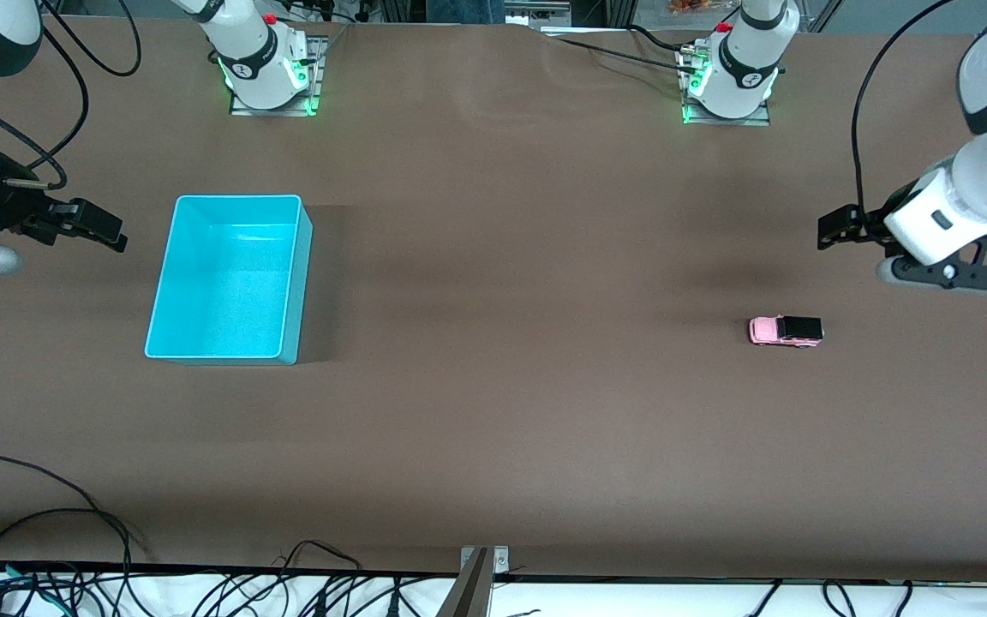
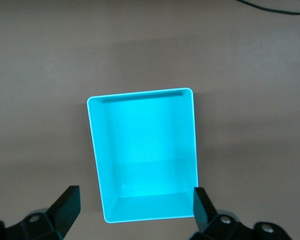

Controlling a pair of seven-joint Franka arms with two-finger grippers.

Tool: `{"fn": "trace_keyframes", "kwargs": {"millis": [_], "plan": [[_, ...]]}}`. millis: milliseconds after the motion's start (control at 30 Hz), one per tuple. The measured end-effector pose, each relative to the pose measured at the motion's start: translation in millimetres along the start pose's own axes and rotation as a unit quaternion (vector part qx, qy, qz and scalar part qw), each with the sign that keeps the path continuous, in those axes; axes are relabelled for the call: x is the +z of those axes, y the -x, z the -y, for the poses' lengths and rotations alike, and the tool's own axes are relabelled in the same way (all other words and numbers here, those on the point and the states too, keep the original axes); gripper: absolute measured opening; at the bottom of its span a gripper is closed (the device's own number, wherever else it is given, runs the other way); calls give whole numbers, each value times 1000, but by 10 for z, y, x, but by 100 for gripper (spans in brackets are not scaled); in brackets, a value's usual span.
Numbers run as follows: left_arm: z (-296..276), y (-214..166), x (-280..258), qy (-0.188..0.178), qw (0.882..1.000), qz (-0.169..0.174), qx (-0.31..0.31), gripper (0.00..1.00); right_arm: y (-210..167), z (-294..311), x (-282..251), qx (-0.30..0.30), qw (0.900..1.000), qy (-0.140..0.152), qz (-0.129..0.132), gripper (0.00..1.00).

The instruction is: Wind and store pink jeep toy

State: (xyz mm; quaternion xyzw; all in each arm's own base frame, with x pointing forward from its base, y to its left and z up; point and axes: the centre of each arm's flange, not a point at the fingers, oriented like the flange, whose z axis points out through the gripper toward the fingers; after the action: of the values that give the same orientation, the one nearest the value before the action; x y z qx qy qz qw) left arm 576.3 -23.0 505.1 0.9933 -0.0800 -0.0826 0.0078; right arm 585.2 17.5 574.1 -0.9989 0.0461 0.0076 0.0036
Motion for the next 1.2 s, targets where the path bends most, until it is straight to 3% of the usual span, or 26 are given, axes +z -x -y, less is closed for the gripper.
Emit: {"fn": "trace_keyframes", "kwargs": {"millis": [267, 667, 867, 1200], "plan": [[68, -158, 34, 1, 992, -2, 127, 100, 0, 0, 0, 0, 1000, 0, 0, 100], [370, -369, 279, 0, 954, 2, 300, 100, 0, -1, 0, 0, 1000, 0, 0, 100], [545, -489, 543, 0, 917, 10, 399, 100, 0, -1, 1, 0, 1000, 0, 0, 100], [827, -782, 1304, 2, 835, 15, 551, 100, 0, -2, 0, 0, 1000, 0, 0, 100]]}}
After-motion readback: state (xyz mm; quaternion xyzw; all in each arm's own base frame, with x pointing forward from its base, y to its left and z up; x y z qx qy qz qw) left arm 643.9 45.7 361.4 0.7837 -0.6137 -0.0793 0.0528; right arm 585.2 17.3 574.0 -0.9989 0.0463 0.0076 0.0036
